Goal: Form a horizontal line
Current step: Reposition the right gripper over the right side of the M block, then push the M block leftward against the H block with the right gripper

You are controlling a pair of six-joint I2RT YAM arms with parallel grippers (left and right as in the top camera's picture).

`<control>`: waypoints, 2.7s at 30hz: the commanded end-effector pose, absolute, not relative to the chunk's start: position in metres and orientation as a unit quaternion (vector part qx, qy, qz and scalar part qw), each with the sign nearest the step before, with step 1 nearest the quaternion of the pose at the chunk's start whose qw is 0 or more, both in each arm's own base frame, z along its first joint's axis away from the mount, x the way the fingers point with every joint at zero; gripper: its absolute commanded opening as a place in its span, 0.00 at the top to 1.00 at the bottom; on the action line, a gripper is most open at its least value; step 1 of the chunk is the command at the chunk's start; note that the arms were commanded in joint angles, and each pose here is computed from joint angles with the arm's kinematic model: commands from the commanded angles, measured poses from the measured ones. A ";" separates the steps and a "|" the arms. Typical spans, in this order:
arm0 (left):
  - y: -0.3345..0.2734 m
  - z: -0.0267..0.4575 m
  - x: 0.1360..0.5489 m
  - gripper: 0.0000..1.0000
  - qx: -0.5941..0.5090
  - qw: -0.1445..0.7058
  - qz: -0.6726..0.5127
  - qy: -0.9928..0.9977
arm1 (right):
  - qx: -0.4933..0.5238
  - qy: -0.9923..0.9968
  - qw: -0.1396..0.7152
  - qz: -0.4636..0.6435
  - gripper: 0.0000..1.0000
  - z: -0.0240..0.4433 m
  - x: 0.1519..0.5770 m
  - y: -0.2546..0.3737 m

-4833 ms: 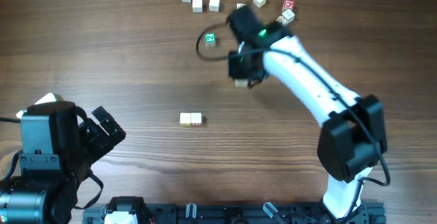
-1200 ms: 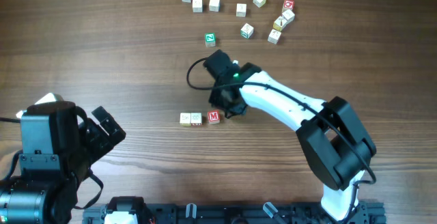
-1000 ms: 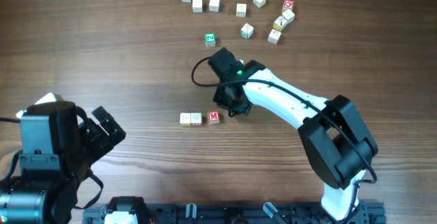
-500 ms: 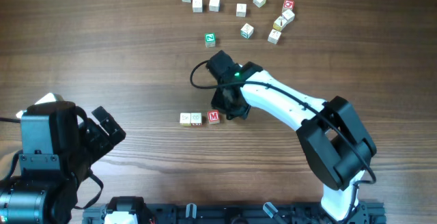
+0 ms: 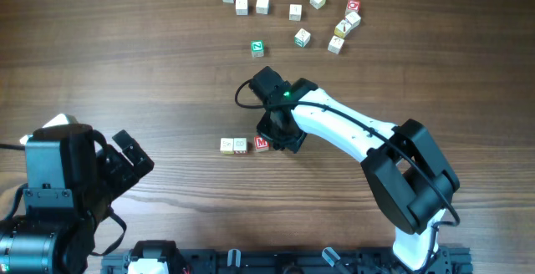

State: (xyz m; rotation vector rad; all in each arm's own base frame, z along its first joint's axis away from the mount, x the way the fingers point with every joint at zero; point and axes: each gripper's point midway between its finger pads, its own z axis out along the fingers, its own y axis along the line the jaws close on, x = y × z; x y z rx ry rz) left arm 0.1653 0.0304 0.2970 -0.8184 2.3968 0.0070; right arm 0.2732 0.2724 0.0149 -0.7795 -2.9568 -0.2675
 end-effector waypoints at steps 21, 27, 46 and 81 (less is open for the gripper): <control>0.030 0.298 0.165 0.00 -0.310 0.301 -0.001 0.902 | -0.265 -0.962 0.005 -0.073 0.95 0.011 0.283 0.266; 0.030 0.298 0.165 0.00 -0.310 0.301 -0.001 0.902 | -0.265 -0.962 -0.012 -0.071 0.95 0.011 0.290 0.264; 0.030 0.298 0.165 0.00 -0.310 0.301 -0.001 0.902 | -0.198 -0.971 0.015 -0.130 0.95 0.016 0.287 0.289; 0.030 0.298 0.165 0.00 -0.310 0.301 -0.001 0.902 | -0.201 -0.967 0.053 -0.144 0.96 0.018 0.275 0.293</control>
